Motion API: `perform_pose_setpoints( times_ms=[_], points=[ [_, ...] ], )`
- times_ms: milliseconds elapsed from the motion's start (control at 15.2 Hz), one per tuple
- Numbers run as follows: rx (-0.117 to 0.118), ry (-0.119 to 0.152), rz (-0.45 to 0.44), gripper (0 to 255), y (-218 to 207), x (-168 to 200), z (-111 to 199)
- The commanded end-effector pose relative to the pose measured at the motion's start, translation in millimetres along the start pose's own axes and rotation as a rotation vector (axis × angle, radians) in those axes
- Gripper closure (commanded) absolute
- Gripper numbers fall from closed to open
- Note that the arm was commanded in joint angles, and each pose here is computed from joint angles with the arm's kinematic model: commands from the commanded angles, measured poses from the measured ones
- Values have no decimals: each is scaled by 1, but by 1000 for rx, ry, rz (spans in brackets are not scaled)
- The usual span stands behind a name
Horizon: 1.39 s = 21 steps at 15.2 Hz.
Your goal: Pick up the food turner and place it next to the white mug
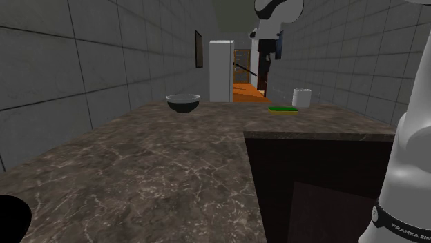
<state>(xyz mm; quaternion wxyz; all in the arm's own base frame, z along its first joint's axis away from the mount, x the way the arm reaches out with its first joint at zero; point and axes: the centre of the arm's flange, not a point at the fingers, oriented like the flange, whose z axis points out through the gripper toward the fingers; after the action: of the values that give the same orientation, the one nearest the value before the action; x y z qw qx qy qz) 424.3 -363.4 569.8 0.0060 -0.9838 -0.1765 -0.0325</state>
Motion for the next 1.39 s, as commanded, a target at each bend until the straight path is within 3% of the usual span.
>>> perform_pose_setpoints(
  times_ms=[0,1320],
  points=[
    [0,0,-1,255,13,-24,-2],
    [0,0,-1,255,133,-259,-18]
  ],
)
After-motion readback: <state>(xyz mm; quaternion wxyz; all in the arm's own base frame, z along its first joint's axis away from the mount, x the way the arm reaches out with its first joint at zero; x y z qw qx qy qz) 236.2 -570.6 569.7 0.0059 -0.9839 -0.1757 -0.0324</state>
